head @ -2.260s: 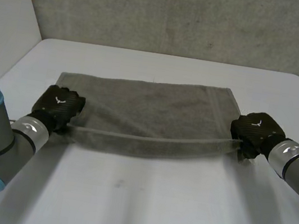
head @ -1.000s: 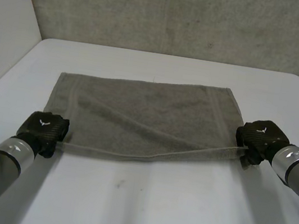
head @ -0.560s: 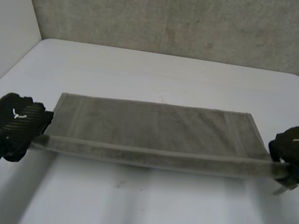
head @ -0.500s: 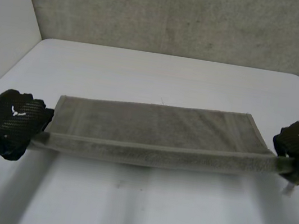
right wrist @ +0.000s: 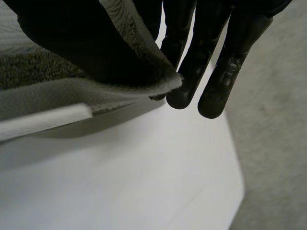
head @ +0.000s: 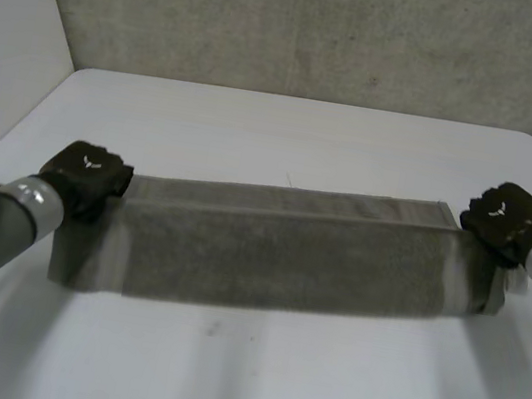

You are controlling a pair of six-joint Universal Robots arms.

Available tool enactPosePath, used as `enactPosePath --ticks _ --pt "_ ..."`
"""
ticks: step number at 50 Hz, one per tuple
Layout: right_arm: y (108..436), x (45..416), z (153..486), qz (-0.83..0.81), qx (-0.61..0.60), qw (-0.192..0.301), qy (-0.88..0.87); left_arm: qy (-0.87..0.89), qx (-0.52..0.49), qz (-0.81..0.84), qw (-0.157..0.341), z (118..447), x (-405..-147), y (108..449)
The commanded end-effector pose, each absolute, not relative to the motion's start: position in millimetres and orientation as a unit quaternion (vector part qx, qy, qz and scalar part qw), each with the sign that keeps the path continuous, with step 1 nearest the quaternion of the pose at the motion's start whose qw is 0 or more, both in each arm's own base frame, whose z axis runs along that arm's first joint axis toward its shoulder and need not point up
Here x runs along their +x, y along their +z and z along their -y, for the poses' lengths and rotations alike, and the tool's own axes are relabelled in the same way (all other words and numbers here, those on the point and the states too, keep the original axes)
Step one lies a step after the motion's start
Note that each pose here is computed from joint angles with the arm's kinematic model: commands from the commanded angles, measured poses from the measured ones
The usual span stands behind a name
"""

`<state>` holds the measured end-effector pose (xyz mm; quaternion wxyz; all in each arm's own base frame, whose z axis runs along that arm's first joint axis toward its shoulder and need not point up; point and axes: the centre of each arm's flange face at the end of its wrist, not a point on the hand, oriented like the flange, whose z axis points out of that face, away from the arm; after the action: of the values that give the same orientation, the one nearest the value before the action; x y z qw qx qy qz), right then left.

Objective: Fold the towel.

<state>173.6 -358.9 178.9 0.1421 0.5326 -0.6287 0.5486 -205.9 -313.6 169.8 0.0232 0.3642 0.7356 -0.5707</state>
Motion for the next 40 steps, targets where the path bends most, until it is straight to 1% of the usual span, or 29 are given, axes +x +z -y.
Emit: enactPosePath --ticks 1,5,11,14,22,30,31,32,34,35,36,37,38,39,40 --pt "162.0 189.2 387.1 0.576 0.530 0.166 0.600 -0.597 0.340 -0.726 0.042 363.2 -215.0 160.7" --pt "154.4 192.7 403.6 0.564 0.524 0.171 0.614 -0.606 0.337 -0.719 0.046 382.7 -221.1 154.5" --pt "147.3 194.8 422.8 0.560 0.518 0.174 0.623 -0.611 0.338 -0.714 0.045 396.4 -227.0 145.9" --pt "144.2 195.4 426.8 0.563 0.514 0.172 0.624 -0.610 0.341 -0.714 0.043 397.6 -230.0 142.6" --pt "139.0 195.8 442.0 0.580 0.485 0.147 0.638 -0.606 0.345 -0.716 0.039 401.7 -234.4 130.8" --pt "145.3 201.0 453.0 0.567 0.479 0.153 0.652 -0.628 0.340 -0.699 0.045 417.7 -237.6 137.6" --pt "151.9 203.8 458.5 0.557 0.476 0.160 0.662 -0.640 0.337 -0.689 0.049 424.2 -238.8 143.8" --pt "152.0 203.8 458.6 0.557 0.476 0.160 0.662 -0.640 0.337 -0.689 0.049 424.2 -238.8 143.8" --pt "181.8 212.5 471.1 0.520 0.462 0.175 0.697 -0.684 0.316 -0.654 0.066 442.0 -241.7 170.2" --pt "181.9 212.6 471.2 0.520 0.462 0.175 0.697 -0.684 0.316 -0.654 0.066 442.1 -241.7 170.3" --pt "204.4 215.7 477.7 0.502 0.444 0.183 0.719 -0.714 0.294 -0.630 0.078 451.5 -242.5 191.0" --pt "204.7 215.7 477.8 0.502 0.444 0.184 0.720 -0.715 0.294 -0.630 0.078 451.6 -242.5 191.2" --pt "233.6 218.3 483.5 0.483 0.414 0.192 0.748 -0.747 0.264 -0.605 0.084 458.0 -245.2 216.4" --pt "270.7 219.2 486.2 0.458 0.372 0.197 0.783 -0.777 0.235 -0.578 0.078 459.7 -250.1 244.5" --pt "271.1 219.2 486.2 0.458 0.372 0.197 0.783 -0.778 0.235 -0.578 0.077 459.7 -250.1 244.7"
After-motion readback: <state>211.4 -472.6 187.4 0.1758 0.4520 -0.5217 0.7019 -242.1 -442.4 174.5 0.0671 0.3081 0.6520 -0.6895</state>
